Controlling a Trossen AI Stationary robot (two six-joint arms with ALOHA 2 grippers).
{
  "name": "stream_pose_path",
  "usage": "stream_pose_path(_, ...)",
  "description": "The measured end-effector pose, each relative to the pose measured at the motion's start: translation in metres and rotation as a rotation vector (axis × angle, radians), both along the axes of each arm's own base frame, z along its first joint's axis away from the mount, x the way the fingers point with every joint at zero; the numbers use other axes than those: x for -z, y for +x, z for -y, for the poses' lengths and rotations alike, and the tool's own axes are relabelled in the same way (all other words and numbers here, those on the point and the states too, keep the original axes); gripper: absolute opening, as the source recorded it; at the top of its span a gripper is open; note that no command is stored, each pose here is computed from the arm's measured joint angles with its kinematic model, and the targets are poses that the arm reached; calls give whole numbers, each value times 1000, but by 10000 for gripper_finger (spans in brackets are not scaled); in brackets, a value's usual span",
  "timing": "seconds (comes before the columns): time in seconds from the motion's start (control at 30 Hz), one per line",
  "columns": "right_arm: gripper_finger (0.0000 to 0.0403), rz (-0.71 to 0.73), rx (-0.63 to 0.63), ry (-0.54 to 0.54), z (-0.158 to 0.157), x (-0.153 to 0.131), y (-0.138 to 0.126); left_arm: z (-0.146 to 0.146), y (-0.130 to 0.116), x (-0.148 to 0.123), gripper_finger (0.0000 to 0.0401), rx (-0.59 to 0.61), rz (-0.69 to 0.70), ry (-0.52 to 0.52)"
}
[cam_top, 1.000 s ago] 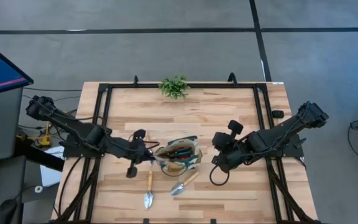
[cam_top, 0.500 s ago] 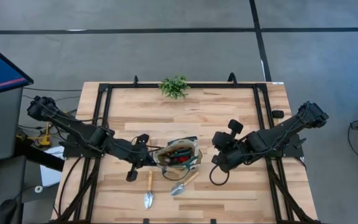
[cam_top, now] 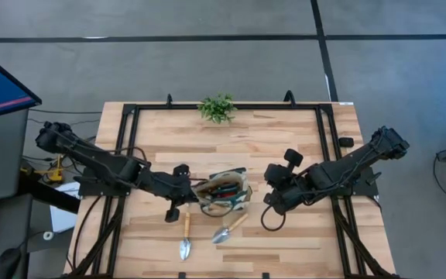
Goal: Pick & Place Garden tools in Gardening bag
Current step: Put the top right trowel into the gardening bag
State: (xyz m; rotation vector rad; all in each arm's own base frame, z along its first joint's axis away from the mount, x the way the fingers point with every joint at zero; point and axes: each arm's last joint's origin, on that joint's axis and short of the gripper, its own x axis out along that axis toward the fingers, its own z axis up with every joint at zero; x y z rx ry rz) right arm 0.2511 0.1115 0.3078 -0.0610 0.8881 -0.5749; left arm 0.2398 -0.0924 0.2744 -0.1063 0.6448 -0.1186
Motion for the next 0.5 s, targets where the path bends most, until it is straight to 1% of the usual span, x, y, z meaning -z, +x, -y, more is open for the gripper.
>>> stream_pose_path(0.1, 0, -1, -1, -1, 0, 0, 0, -1, -5, -15, 2, 4, 30, -11)
stream_pose_path(0.23, 0, -2, -2, -1, 0, 0, 0, -3, -11, -22, 2, -2, 20, -5)
stream_pose_path(0.37, 0, -1, -2, -1, 0, 0, 0, -5, -15, -22, 2, -18, -12, -13)
stream_pose_path(0.5, 0, -1, -2, -1, 0, 0, 0, -4, -14, -16, 2, -33, -64, -14)
